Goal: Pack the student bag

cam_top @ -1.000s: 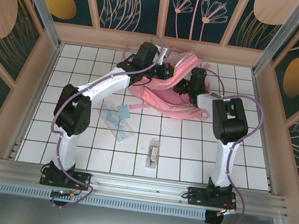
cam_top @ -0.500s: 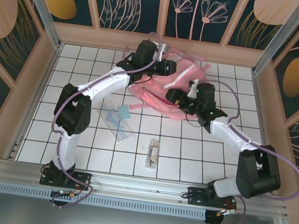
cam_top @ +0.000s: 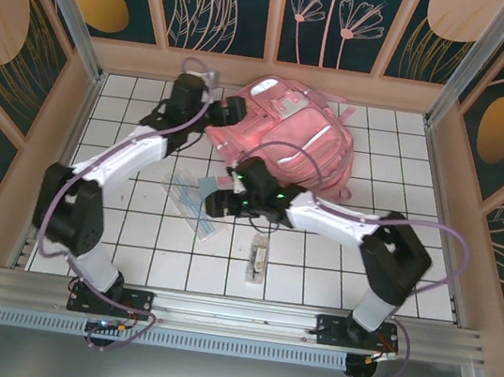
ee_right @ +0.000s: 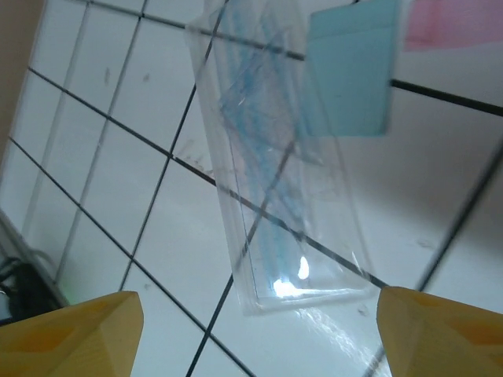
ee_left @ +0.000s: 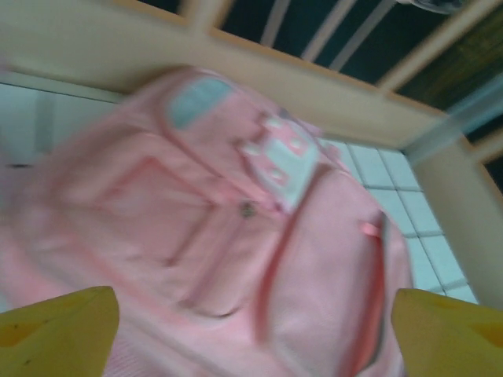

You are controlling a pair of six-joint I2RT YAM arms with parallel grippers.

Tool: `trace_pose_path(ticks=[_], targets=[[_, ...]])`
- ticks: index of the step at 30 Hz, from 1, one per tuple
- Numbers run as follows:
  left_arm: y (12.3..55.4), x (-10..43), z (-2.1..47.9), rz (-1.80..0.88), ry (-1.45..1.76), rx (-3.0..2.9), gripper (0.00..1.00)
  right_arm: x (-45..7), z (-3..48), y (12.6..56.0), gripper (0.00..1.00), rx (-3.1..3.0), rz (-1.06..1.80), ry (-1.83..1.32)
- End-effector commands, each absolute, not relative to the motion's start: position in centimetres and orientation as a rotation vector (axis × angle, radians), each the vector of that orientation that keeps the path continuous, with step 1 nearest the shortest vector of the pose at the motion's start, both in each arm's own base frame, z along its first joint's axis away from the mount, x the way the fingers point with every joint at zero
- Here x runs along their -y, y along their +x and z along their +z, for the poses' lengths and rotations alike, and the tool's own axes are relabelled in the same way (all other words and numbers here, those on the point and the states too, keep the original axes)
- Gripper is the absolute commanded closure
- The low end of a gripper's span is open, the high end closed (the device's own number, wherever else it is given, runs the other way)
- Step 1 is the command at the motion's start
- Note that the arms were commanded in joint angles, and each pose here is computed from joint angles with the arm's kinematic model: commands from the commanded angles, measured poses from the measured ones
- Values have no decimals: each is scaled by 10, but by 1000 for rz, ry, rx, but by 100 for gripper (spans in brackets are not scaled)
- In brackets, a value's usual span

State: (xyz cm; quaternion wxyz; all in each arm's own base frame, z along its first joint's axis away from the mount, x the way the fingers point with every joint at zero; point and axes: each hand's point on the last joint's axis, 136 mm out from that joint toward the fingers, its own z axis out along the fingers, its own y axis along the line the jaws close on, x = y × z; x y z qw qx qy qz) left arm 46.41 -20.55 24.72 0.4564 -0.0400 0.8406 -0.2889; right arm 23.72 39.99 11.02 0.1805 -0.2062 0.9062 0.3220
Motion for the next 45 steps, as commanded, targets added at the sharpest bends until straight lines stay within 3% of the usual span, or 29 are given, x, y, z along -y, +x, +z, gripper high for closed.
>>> trace_pose_path(ticks=[1,6,11,14,22,30,32,37,45], targets=[[453,153,251,-548,-189,-2016,1,-418,89,237,20,-2586,710,-732],[433,89,226,-442,-333,-2040,1,-441,67,248,15,-2611,524,-815],[418,56,204,-398,-413,-2056,1,-430,43,269,6,-2624,259,-838],[419,52,202,-402,-424,-2050,1,-434,34,272,1,-2612,219,-888],[421,55,208,-435,-415,-2040,1,-451,14,269,1,-2584,192,-1006],[420,53,213,-433,-419,-2027,1,-444,-17,262,2,-2548,-37,-1111],[420,53,212,-435,-419,-2029,1,-439,-22,262,4,-2549,-73,-1115],[420,53,211,-436,-418,-2033,1,-442,-23,259,27,-2563,1,-1119],[420,52,214,-430,-418,-2028,1,-454,-2,262,53,-2584,228,-1066]])
